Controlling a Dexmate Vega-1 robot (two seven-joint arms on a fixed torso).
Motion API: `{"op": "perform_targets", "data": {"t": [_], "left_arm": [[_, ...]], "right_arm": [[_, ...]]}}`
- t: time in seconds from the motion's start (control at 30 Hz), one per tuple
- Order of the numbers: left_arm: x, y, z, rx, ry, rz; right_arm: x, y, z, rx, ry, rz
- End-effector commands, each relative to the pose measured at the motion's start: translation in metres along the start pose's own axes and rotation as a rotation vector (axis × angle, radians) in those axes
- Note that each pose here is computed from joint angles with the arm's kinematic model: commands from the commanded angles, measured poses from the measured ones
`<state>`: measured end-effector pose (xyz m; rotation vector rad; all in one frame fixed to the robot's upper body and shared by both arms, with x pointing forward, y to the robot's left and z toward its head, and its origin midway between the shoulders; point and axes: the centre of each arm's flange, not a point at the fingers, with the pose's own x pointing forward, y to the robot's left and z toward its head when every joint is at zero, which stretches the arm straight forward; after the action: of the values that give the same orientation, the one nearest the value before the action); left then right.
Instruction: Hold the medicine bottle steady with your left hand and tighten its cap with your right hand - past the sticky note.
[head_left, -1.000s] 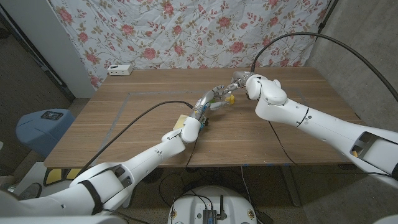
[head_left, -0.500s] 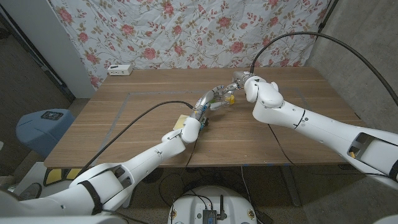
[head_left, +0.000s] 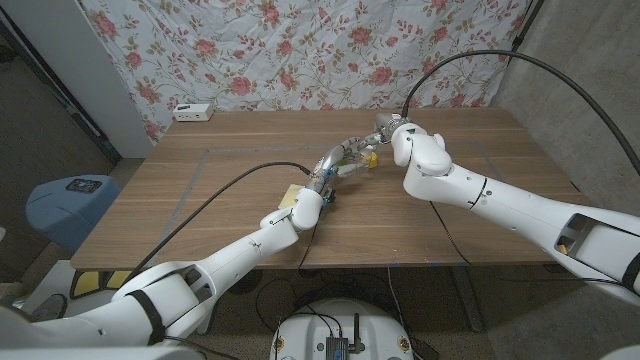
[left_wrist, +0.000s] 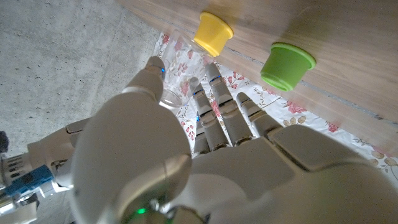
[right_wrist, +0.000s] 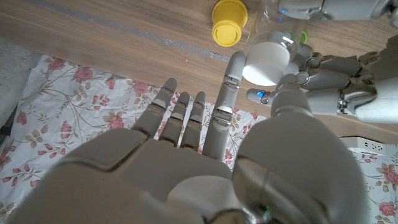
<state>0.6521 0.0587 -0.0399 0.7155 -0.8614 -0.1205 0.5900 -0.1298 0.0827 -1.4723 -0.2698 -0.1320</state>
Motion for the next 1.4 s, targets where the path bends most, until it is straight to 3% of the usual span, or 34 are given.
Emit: {"op": "perform_targets", "data": {"t": [0.03, 0.63, 1.4], "left_arm": [[0.001, 0.001, -0.001, -0.001, 0.000, 0.000], [0.003, 0.002, -0.002, -0.003, -0.004, -0.001], [0.001, 0.001, -0.003, -0.003, 0.000, -0.003]], "right_arm": [[0.001, 0.000, 0.002, 0.007, -0.010, 0.002], [-0.004, -0.005, 0.000, 0.001, -0.021, 0.019], [-0.009, -0.018, -0.005, -0.009, -0.079, 0.143]]}}
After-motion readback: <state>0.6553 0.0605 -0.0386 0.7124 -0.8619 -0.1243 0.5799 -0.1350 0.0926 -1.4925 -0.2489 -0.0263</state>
